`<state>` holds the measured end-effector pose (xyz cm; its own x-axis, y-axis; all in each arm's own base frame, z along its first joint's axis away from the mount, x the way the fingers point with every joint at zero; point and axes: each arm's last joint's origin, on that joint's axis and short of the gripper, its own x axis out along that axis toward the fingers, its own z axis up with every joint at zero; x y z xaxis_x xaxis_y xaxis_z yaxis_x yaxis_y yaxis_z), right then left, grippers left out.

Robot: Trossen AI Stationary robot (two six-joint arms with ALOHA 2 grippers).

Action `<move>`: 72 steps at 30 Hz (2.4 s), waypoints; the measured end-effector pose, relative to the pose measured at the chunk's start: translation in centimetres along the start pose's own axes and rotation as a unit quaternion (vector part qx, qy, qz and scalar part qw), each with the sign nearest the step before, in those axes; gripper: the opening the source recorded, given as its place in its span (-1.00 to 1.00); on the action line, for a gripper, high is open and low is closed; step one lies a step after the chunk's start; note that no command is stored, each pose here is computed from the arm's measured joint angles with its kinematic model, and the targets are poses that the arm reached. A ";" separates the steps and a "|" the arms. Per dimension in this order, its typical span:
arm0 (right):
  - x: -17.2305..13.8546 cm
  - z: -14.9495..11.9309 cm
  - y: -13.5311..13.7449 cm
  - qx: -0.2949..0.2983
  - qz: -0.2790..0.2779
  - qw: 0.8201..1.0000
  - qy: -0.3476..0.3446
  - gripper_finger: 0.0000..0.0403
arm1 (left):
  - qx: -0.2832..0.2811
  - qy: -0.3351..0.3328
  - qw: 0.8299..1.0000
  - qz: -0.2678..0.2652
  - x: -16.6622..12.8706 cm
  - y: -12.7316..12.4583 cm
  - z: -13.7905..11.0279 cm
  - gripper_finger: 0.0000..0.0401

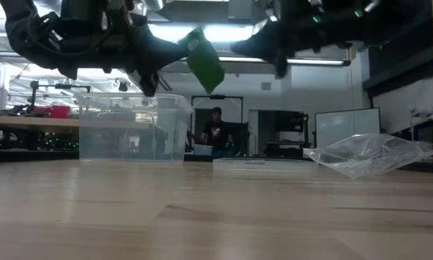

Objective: Roll bandage
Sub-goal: Roll the green bandage

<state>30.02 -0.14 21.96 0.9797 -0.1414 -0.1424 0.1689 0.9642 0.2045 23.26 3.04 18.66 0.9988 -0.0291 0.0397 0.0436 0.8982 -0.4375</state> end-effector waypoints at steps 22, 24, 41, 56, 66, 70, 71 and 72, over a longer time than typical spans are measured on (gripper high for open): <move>-0.6 0.9 -1.8 0.080 -0.011 0.994 -0.078 -0.95 | 0.033 -0.034 0.999 -0.024 0.1 -0.7 0.6 -1.00; -0.4 1.0 -1.7 0.078 -0.010 0.994 -0.069 -0.91 | 0.033 -0.031 0.999 -0.025 0.1 -0.8 0.5 -1.00; 0.5 1.4 -1.3 0.071 0.011 0.997 0.027 0.03 | 0.067 -0.035 0.996 -0.046 0.2 -1.7 0.3 -1.00; 0.5 2.0 -0.7 0.069 0.089 0.994 0.015 0.04 | 0.053 -0.089 0.988 -0.118 0.0 -3.6 1.0 -1.00; 0.5 2.5 -0.6 0.068 0.101 0.992 -0.010 0.04 | 0.060 -0.087 0.985 -0.135 0.0 -4.4 0.7 -1.00; 0.4 2.6 -0.6 0.069 0.103 0.992 -0.016 0.04 | 0.060 -0.086 0.985 -0.137 0.0 -4.5 0.7 -1.00; 0.4 2.7 -0.5 0.069 0.105 0.992 -0.023 0.04 | 0.060 -0.087 0.985 -0.137 0.0 -4.5 0.7 -1.00; 0.5 2.8 -0.5 0.068 0.109 0.991 -0.030 0.04 | 0.060 -0.087 0.985 -0.137 0.0 -4.5 0.7 -1.00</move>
<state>30.70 -1.31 24.49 0.9985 0.0492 -0.0228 -0.0379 0.9345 0.3540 23.03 -0.67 21.25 0.9304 -0.2111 0.2995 0.2974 0.9127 -0.2804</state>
